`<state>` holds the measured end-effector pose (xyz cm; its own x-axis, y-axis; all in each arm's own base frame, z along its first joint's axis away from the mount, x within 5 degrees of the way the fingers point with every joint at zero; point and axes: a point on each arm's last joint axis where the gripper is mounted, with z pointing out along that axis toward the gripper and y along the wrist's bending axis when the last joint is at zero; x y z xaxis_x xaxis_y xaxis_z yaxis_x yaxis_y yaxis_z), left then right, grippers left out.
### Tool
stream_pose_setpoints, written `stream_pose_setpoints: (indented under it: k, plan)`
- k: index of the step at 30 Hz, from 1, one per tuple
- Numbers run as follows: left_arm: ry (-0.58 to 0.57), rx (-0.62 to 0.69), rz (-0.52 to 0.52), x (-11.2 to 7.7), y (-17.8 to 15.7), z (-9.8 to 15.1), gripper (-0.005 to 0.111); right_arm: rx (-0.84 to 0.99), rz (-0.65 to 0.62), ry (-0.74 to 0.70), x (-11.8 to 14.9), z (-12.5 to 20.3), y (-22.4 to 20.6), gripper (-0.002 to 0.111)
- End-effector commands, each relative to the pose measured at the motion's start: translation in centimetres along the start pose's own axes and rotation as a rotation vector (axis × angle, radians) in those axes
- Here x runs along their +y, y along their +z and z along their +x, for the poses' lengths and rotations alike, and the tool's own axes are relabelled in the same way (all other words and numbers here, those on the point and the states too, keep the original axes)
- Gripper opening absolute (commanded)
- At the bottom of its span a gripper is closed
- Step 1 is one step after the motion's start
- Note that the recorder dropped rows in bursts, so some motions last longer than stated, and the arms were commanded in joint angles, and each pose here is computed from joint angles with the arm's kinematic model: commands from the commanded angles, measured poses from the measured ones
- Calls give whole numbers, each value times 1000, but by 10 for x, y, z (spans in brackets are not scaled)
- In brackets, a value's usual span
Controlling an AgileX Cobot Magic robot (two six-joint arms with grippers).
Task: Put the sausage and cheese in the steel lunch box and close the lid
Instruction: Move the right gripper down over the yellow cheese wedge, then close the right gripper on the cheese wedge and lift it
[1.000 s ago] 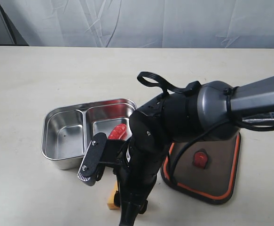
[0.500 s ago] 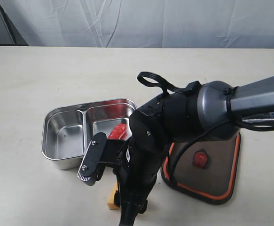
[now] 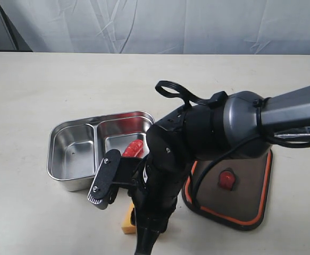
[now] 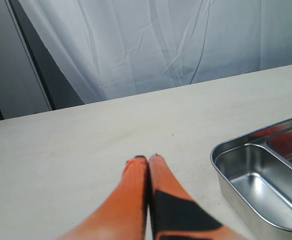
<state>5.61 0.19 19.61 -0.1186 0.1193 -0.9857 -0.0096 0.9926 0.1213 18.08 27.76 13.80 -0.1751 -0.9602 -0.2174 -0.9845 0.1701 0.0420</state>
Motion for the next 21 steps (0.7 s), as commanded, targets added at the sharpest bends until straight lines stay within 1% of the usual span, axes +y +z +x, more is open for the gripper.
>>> stream_pose_setpoints:
  k: [1,15,21]
  plan:
    - [-2,-11,-1,0,0,0,0,1,5,-15,-1,-1,-1,-1]
    - [-2,-11,-1,0,0,0,0,-138,72,-35,3,-7,-49,-1]
    - [-2,-11,-1,0,0,0,0,-294,158,-32,0,-17,-70,-1]
